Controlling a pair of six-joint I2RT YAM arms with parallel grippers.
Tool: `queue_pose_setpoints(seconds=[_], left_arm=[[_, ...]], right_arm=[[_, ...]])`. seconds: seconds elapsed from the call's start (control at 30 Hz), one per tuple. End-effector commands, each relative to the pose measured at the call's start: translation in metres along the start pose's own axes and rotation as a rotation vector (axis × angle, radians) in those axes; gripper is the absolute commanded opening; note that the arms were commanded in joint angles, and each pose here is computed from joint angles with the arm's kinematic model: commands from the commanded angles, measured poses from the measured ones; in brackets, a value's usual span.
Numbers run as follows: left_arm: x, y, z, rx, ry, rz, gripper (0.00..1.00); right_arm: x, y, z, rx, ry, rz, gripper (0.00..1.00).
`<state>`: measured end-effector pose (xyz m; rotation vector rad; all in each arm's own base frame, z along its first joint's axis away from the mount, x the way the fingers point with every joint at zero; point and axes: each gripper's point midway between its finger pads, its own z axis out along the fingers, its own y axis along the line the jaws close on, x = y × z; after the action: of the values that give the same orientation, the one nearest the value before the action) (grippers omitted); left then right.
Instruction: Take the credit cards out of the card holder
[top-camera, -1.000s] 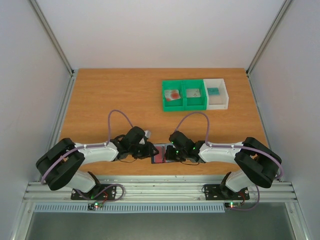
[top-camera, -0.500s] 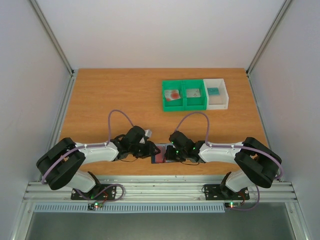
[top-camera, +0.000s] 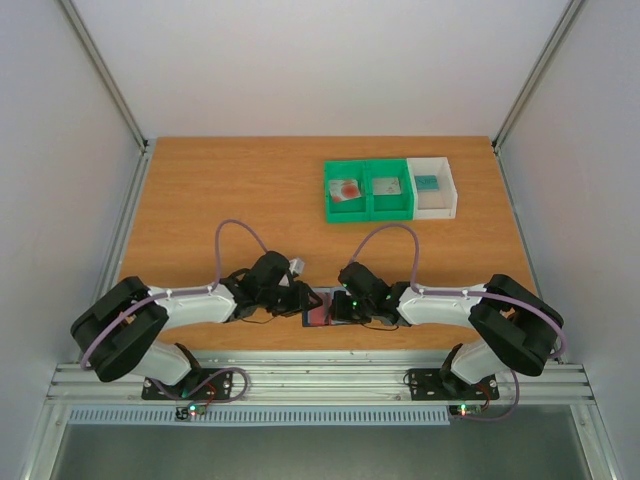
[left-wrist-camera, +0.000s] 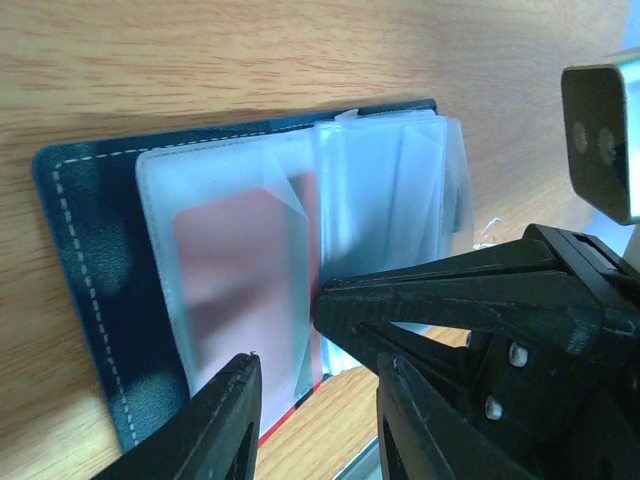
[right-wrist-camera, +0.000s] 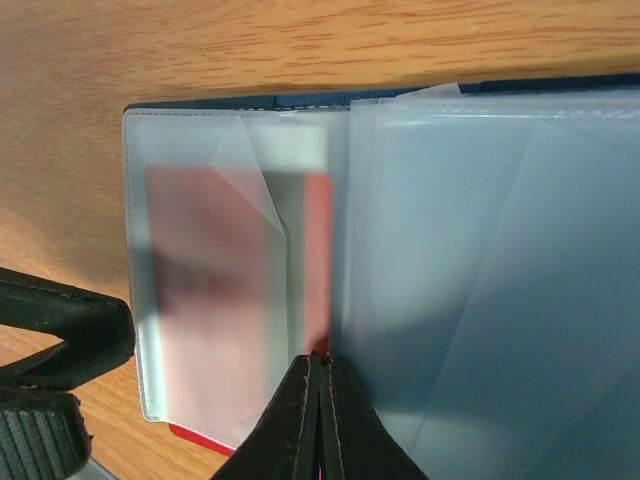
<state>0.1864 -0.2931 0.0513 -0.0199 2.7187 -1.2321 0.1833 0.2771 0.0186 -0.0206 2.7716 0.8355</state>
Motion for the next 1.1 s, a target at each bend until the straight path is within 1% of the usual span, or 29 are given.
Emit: queue_pose_setpoints(seconds=[0.0,0.07,0.17,0.5,0.87,0.9,1.07], left_arm=[[-0.010,-0.006,-0.007,-0.021,-0.044,0.028,0.34],[-0.011,-0.001,-0.010,-0.054,-0.053,0.032,0.37],[-0.013,0.003,-0.012,-0.081,-0.067,0.040,0.38],[-0.009,0.008,-0.005,-0.086,-0.040,0.030,0.27],[-0.007,0.016,0.001,-0.107,-0.025,0.015,0.26],[-0.007,0.016,0.001,-0.106,-0.026,0.015,0.25],[-0.007,0.015,0.002,-0.102,-0.025,0.015,0.15]], right_arm=[[0.010,-0.020,0.004,0.066,0.015,0.012,0.01],[0.011,-0.020,0.003,0.065,0.015,0.012,0.01],[0.010,-0.020,0.003,0.065,0.014,0.012,0.01],[0.010,-0.018,0.004,0.062,0.014,0.011,0.01],[0.010,-0.018,0.004,0.062,0.014,0.011,0.01],[0.010,-0.018,0.004,0.061,0.014,0.011,0.01],[0.010,-0.018,0.003,0.060,0.013,0.011,0.01]])
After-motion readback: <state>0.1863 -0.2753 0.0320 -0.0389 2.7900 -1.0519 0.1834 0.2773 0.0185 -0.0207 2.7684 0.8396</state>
